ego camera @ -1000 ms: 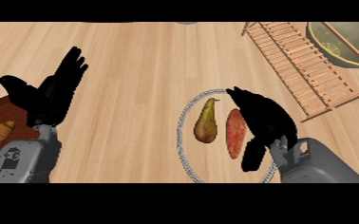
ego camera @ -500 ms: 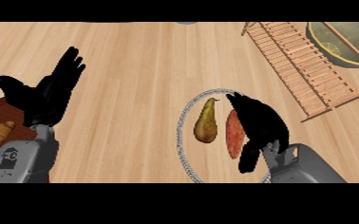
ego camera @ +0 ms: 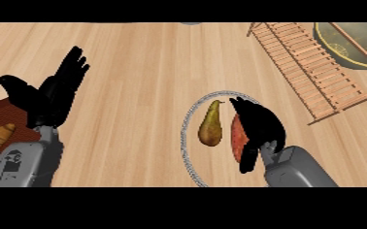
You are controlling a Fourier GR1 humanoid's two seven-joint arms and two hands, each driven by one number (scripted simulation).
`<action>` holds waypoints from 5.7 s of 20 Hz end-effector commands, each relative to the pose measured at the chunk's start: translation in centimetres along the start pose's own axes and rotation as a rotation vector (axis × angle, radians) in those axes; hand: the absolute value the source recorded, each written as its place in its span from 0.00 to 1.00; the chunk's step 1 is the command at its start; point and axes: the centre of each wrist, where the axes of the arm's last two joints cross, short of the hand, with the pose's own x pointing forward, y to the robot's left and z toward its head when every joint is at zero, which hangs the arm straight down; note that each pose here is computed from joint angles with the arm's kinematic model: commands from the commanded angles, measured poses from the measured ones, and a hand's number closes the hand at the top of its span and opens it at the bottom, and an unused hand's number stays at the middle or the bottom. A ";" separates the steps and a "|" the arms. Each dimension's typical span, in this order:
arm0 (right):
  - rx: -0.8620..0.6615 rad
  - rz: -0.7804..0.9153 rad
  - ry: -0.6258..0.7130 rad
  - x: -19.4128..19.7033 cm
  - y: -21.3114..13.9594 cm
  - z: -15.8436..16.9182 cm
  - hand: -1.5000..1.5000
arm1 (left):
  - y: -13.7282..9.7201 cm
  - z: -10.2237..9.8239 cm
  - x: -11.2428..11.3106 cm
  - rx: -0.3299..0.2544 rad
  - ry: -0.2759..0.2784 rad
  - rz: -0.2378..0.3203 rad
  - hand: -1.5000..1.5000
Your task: Pick the sweet potato from the placemat and place it in the tiered shelf
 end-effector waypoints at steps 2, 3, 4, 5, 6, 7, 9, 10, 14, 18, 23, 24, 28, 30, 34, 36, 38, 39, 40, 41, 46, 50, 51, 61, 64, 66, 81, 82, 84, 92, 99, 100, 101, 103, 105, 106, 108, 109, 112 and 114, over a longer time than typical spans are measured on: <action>0.017 0.004 0.014 -3.6 2.3 -1.7 0.00 | -0.2 0.1 0.2 0.003 0.004 -0.006 0.50; 0.052 0.008 0.014 -0.8 2.1 -1.3 0.00 | -0.8 -0.3 -1.0 0.003 -0.003 0.003 0.50; 0.053 0.002 0.012 -1.3 3.8 -1.6 0.00 | 1.2 0.8 -0.4 0.002 0.009 -0.001 0.50; 0.044 0.015 0.014 -0.2 3.4 -2.2 0.00 | -0.9 -0.3 -1.7 -0.004 0.012 0.014 0.50; 0.067 0.012 0.020 -1.1 3.6 -2.7 1.00 | 0.1 0.5 0.4 -0.015 -0.007 0.002 0.50; 0.064 -0.012 0.010 -0.6 3.1 -2.5 1.00 | -0.2 0.9 0.4 0.001 0.014 -0.001 0.50; 0.078 0.000 0.005 -1.4 4.1 -3.8 1.00 | 0.2 -0.3 -0.1 0.003 0.003 -0.015 0.50; 0.068 0.030 -0.009 -1.5 3.0 -4.6 1.00 | -0.4 -0.1 -0.2 -0.005 -0.005 -0.004 0.50; -0.035 0.088 -0.091 -1.2 3.7 -3.1 1.00 | 0.1 1.5 -1.1 0.012 -0.015 -0.014 0.50; -0.087 0.114 -0.178 6.8 7.8 -1.6 1.00 | -0.5 0.0 -1.3 0.006 0.002 -0.021 0.50; -0.148 0.106 -0.222 12.3 8.0 2.0 1.00 | -0.3 0.5 -0.3 -0.045 0.012 -0.008 0.50; -0.167 0.094 -0.228 12.4 8.3 0.8 1.00 | -0.7 0.5 0.1 -0.033 0.009 0.000 0.50; -0.249 -0.008 -0.282 13.9 7.6 4.0 1.00 | -0.6 -0.5 -0.7 -0.015 0.007 -0.001 0.50; -0.292 -0.154 -0.346 14.4 4.5 5.5 1.00 | -0.3 0.7 -0.9 -0.029 0.009 0.011 0.50; -0.473 -0.404 -0.414 14.8 2.1 8.4 1.00 | 0.2 0.7 -1.3 -0.011 0.010 0.010 0.50; -0.596 -0.423 -0.428 15.0 0.4 8.6 1.00 | -0.1 0.7 -0.7 -0.006 0.017 0.008 0.50; -0.640 -0.489 -0.421 15.1 -1.1 11.2 1.00 | -1.4 1.1 -1.3 -0.005 0.020 -0.003 0.50; -0.685 -0.493 -0.423 15.6 -2.4 12.1 1.00 | 0.7 0.0 0.4 -0.009 -0.006 0.004 0.50; -0.708 -0.516 -0.420 15.2 -3.6 11.7 1.00 | -0.8 0.1 -0.4 0.005 0.004 -0.009 0.50; -0.714 -0.557 -0.423 14.7 -4.7 13.6 1.00 | 1.0 0.1 0.2 -0.003 0.008 0.001 0.50; -0.799 -0.568 -0.333 12.8 -9.3 14.8 1.00 | 0.7 0.0 -0.8 0.020 0.002 -0.001 0.50; -0.895 -0.515 -0.240 11.4 -12.9 14.6 1.00 | -0.9 1.0 -1.0 0.015 0.016 0.001 0.50; -0.894 -0.492 -0.200 10.8 -12.8 14.2 1.00 | 0.9 -0.1 -1.8 0.017 0.020 0.000 0.50; -0.931 -0.540 -0.040 2.1 -18.0 12.6 1.00 | -0.1 0.6 -0.6 0.000 0.012 0.004 0.50; -0.941 -0.610 -0.028 -0.3 -19.4 13.3 1.00 | 1.9 1.3 -0.1 0.018 -0.015 0.002 0.50; -0.960 -0.649 -0.022 -3.1 -20.1 12.9 1.00 | 1.0 1.0 1.0 0.001 -0.002 -0.001 0.50; -0.992 -0.672 0.020 -14.2 -19.5 7.9 1.00 | -0.8 0.5 -1.1 0.001 0.001 0.004 0.50; -0.995 -0.664 0.012 -13.7 -19.0 7.0 1.00 | -0.8 0.9 1.9 0.009 0.010 -0.008 0.50; -0.984 -0.683 0.019 -15.1 -18.4 6.1 1.00 | 1.1 0.4 -0.1 0.007 -0.007 -0.011 0.50; -1.019 -0.772 0.182 -17.9 -18.6 7.0 1.00 | -0.1 -0.3 -0.5 -0.001 0.000 -0.002 0.50; -1.187 -0.754 0.129 -22.5 -18.8 3.4 0.00 | 1.0 -0.3 -1.0 0.000 0.004 -0.004 0.50; -1.233 -0.757 0.093 -23.2 -20.4 4.7 0.00 | -0.6 0.3 0.1 -0.006 -0.005 0.011 0.50; -1.252 -0.776 0.093 -23.3 -20.6 5.5 0.00 | -1.0 0.1 1.1 -0.016 0.004 0.013 0.50; -1.268 -0.769 0.066 -23.8 -18.6 4.0 0.00 | -0.4 0.0 1.0 -0.007 0.003 -0.017 0.50; -1.293 -0.813 0.023 -24.7 -20.6 5.7 0.00 | -0.2 0.4 -1.8 -0.017 0.013 0.018 0.50; -1.297 -0.814 0.015 -24.5 -21.4 6.8 0.00 | 1.9 1.0 -1.0 0.001 0.007 -0.008 0.50; -1.237 -0.836 0.023 -26.1 -21.3 5.9 0.00 | 1.8 -0.6 -0.9 0.009 -0.001 0.012 0.50; -1.119 -0.855 0.008 -26.0 -22.2 6.6 0.00 | 0.2 0.7 0.3 -0.015 -0.006 0.015 0.50; -1.024 -0.968 -0.027 -28.0 -23.4 9.4 0.00 | 0.9 0.2 -0.1 0.005 0.009 -0.009 0.50; -1.030 -0.969 -0.014 -30.5 -23.3 12.3 0.00 | 0.2 0.6 -0.5 0.002 0.030 0.000 0.50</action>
